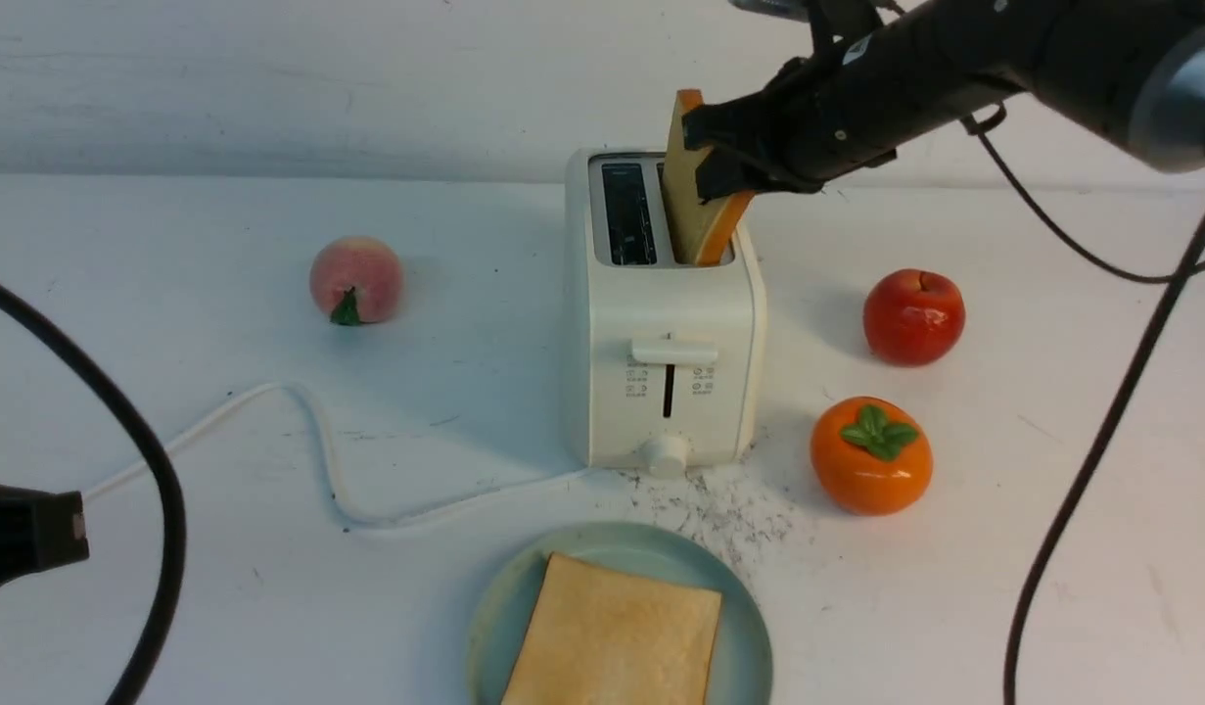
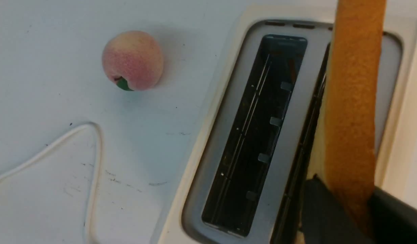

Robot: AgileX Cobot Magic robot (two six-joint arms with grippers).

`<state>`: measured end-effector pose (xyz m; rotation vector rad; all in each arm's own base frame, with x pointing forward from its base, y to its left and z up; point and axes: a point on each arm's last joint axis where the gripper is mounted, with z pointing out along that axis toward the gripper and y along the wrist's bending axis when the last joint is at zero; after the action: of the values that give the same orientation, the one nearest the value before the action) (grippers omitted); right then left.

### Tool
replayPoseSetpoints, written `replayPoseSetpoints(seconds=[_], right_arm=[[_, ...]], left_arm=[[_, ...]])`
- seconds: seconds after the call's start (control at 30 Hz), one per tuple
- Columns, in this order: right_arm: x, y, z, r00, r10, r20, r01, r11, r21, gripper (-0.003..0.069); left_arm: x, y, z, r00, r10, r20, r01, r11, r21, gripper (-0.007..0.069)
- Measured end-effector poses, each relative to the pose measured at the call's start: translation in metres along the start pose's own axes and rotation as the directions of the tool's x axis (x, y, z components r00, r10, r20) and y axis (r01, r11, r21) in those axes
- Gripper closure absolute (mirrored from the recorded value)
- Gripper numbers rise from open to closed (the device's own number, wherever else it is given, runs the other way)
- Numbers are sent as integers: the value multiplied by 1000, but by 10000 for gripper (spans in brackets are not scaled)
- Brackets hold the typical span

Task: Take toasted bread from bread machine on white table place on plate.
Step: 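Grasp the toast slice in the toaster and pull it up out of the slot with the right gripper, then place the held slice of bread on top of the slice on the plate with the right gripper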

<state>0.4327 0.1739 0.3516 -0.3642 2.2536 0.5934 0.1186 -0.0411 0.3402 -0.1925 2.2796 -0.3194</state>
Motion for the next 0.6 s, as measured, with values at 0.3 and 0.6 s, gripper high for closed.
replayPoseSetpoints(seconds=[0.3, 0.6], right_arm=[[-22, 51, -151, 988, -133, 83, 134, 991, -3, 570], [33, 76, -230, 989, -137, -53, 133, 988, -80, 570]], left_arm=[[0, 0, 0, 1000, 1, 1, -1, 1000, 2, 639], [-2, -2, 0, 1000, 1, 19, -2, 1000, 17, 639]])
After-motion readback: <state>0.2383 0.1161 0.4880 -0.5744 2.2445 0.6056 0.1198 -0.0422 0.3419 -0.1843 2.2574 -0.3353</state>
